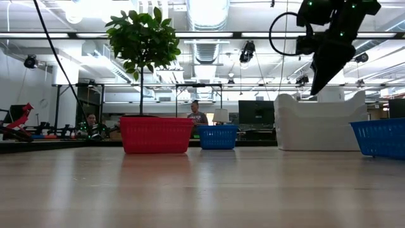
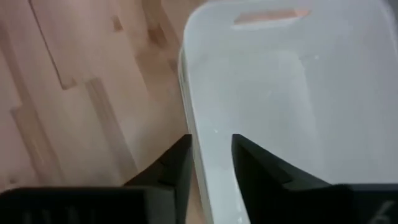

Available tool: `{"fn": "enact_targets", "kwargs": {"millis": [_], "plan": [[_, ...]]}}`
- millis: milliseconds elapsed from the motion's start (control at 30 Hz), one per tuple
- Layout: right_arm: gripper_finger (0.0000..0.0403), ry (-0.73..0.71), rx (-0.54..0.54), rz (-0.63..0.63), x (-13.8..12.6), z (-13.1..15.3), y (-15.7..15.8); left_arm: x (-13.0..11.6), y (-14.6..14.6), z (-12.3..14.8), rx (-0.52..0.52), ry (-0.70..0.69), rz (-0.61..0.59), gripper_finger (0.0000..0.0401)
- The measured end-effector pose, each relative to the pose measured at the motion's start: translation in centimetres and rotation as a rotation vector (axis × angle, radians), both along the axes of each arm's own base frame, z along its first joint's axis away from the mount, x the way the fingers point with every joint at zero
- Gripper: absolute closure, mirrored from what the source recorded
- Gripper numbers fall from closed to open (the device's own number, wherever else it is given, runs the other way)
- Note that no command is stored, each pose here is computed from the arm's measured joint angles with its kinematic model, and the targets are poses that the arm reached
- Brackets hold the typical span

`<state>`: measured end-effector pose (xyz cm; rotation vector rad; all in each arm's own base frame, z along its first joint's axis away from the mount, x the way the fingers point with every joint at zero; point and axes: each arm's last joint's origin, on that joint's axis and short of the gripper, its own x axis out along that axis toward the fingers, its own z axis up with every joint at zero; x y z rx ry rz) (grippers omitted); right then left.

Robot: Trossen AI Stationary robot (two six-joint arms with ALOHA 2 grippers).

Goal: Stack baskets by color
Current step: Stack the bottom blue bin on the top stacked blue bins

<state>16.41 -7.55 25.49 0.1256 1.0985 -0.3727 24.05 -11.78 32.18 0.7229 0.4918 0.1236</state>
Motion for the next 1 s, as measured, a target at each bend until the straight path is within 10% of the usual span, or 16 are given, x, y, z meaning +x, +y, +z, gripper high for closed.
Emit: {"fn": "enact_targets", "kwargs": {"millis": [1000], "plan": [[0.0302,-0.28,0.247,0.164,3.3,2.7,9.4,-1.5,2.4,-3.3,-0.135,-0.261,0.008,0.0217]]}}
